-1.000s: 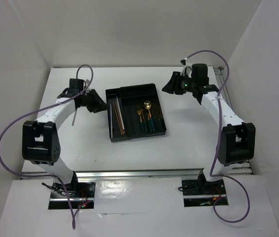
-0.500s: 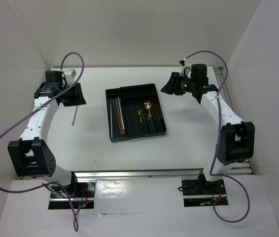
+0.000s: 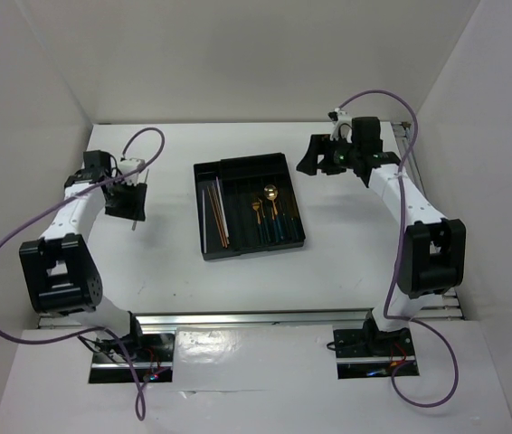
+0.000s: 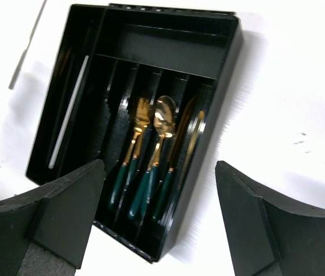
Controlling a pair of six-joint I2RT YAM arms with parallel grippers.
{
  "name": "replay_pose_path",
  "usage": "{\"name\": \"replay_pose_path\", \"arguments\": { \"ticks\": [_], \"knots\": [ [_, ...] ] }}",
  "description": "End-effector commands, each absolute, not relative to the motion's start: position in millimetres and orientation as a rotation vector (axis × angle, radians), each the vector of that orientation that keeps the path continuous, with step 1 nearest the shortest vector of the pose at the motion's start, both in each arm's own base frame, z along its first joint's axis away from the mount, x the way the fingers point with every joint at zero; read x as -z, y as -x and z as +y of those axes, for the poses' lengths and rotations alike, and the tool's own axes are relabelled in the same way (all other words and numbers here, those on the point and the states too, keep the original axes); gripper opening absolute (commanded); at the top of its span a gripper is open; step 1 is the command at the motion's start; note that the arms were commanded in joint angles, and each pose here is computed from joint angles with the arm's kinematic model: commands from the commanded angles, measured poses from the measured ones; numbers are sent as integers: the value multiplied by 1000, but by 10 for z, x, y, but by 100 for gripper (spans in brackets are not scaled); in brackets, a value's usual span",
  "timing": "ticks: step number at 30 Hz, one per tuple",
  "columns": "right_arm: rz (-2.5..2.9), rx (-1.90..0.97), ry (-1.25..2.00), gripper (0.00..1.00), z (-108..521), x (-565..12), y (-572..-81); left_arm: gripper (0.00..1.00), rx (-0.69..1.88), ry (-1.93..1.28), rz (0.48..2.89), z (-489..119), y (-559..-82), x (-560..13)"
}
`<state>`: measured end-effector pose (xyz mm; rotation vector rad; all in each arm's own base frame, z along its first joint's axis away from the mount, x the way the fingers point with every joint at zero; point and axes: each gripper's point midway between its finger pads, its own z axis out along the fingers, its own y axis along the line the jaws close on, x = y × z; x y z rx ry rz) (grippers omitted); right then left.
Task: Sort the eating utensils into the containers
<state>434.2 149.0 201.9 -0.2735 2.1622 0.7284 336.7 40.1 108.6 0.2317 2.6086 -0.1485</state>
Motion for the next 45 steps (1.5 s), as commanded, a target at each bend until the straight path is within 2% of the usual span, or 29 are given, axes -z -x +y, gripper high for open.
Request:
{"name": "replay_pose_path", "arguments": {
  "ticks": [1, 6, 18, 24, 37, 38, 45],
  "knots": [
    [2136, -655, 286, 85, 1324, -2098, -4434, 64, 69, -313, 2597, 555, -3581, -1014],
    [2146, -621, 248, 85, 1141, -2076, -4447, 66, 65, -309, 2629, 654, -3780, -861],
    [2162, -600, 219, 85, 992, -2047, -4428, 54, 81, -242, 2707, 749, -4110, -467],
    [2162, -594, 207, 85, 944, -2047, -4439, 49, 90, -216, 2728, 795, -4149, -386],
    [2171, -611, 200, 85, 963, -2010, -4487, 48, 91, -196, 2786, 818, -4124, -103],
    [2171, -611, 200, 85, 963, -2010, -4487, 43, 91, -196, 2786, 818, -4124, -103],
    [2180, -613, 197, 85, 963, -1970, -4495, 35, 151, -172, 2808, 757, -4132, 12]
  ]
}}
